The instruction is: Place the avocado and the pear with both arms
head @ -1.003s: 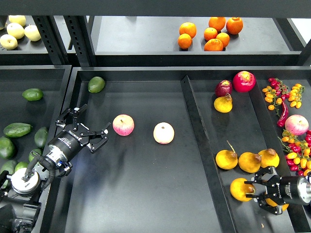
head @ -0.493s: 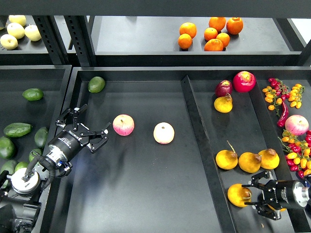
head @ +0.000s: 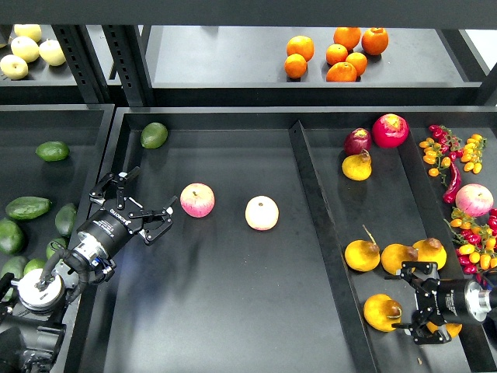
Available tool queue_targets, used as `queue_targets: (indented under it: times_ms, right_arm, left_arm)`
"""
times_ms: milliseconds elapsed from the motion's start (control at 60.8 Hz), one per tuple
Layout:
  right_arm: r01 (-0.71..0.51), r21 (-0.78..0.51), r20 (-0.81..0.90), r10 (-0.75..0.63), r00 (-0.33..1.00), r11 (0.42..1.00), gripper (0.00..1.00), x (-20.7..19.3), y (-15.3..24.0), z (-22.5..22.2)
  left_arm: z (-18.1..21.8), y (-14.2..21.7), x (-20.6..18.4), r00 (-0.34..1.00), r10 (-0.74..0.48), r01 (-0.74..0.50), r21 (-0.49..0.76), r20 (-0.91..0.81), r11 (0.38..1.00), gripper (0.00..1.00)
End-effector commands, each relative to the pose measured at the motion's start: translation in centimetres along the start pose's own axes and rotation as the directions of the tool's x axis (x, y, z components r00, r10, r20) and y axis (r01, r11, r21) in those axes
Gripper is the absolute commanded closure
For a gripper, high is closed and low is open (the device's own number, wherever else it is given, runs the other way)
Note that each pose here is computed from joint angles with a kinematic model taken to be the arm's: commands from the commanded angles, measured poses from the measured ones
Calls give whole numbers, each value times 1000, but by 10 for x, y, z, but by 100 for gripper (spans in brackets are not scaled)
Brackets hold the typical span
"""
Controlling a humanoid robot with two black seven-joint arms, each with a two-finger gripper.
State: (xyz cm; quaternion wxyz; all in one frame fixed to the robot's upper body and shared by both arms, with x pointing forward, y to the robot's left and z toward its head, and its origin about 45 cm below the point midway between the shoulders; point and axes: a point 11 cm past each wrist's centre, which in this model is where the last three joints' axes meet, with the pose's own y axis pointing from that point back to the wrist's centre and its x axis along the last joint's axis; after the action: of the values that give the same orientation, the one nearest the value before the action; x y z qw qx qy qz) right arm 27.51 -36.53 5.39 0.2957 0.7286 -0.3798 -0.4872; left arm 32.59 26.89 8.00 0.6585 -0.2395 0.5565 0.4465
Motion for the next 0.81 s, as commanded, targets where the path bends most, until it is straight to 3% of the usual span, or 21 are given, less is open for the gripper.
queue_targets:
  times_ms: [0, 378, 625, 789]
  right_arm:
    - [11, 26, -6, -11, 1000, 1000, 1, -4, 3, -12]
    - [45, 197, -2, -46, 999, 979, 1, -15, 18, -66]
    - [174, 391, 19, -197, 980, 904, 1, -53, 8, -115]
    - [230, 434, 20, -264, 964, 871, 1, -73, -6, -123]
  left_arm:
    - [0, 0, 0, 1000, 1, -1, 0, -1, 1000, 1]
    - [1, -2, -5, 1000, -15, 15, -1, 9, 1000, 1]
    - [1, -2, -6, 1000, -18, 18, 1, 10, 1000, 1]
    - [1, -2, -6, 1000, -19, 19, -1, 8, 1000, 1]
